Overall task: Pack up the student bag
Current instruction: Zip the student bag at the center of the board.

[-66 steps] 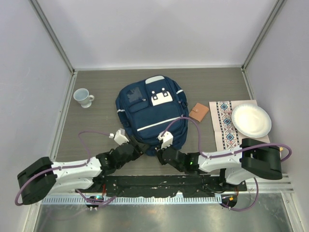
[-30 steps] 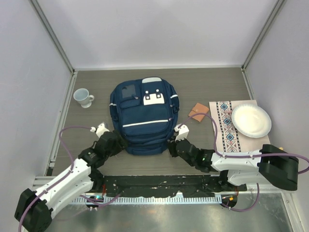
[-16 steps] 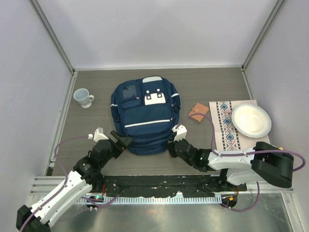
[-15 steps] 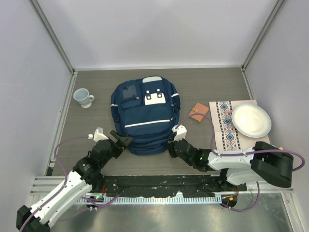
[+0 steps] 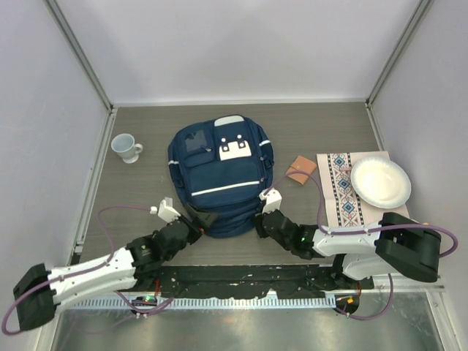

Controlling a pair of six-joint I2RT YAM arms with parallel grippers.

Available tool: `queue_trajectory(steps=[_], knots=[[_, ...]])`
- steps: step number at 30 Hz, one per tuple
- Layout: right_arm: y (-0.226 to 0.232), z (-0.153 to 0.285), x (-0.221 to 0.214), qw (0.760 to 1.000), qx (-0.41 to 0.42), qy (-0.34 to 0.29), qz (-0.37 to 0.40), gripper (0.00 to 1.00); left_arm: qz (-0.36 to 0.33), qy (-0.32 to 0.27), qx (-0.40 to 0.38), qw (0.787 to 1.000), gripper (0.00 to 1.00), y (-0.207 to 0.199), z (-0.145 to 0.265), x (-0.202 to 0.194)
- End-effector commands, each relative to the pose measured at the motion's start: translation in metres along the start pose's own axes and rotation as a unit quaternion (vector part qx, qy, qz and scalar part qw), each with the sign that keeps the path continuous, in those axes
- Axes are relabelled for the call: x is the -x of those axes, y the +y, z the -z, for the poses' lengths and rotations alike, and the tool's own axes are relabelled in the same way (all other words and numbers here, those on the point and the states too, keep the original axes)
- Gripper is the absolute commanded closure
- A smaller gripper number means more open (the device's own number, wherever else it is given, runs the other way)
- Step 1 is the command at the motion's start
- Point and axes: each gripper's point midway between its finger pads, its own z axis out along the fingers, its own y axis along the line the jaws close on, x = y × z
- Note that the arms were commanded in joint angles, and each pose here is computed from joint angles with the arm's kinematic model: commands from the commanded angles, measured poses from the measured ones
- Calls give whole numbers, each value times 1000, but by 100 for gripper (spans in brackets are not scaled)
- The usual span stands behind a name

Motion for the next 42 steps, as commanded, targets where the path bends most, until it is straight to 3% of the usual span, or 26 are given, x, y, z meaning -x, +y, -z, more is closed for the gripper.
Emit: queue_trajectory(steps=[1,6,9,12,13,16,17,20,22,23,27,31,36,42], knots=[[21,0,16,999,37,-17,-10,99,51,-2,-61,997,9,-40,1,-23],[21,4,17,999,43,-20,-12,99,46,-6,-62,997,8,-58,-14,-34],[19,8,19,999,43,-25,-15,99,38,-11,-64,997,17,-65,-20,-36],[14,12,20,999,37,-31,-16,99,39,-25,-61,997,52,-56,-23,-33],[13,12,20,999,36,-32,-16,99,39,-30,-57,997,74,-47,-22,-30],[12,15,22,999,36,-37,-17,99,31,-56,-31,997,100,-21,-18,-17],[10,16,21,999,35,-37,-17,99,44,-63,-42,996,100,-27,-10,-9],[10,17,21,999,35,-36,-18,99,-9,-99,21,995,100,8,8,18],[9,17,20,999,34,-35,-17,99,4,-136,7,991,100,-2,27,45],[9,16,21,999,34,-36,-17,99,-29,-144,42,988,100,20,34,53],[15,14,23,998,41,-36,-21,99,-19,-175,30,984,100,22,62,83],[16,7,23,999,33,-34,-18,99,-32,-182,24,982,100,16,70,91],[6,0,21,1000,3,-24,-13,99,-114,-191,109,969,100,21,69,96],[-24,-8,35,999,-20,-19,-44,99,-154,-194,110,963,100,-2,68,101]])
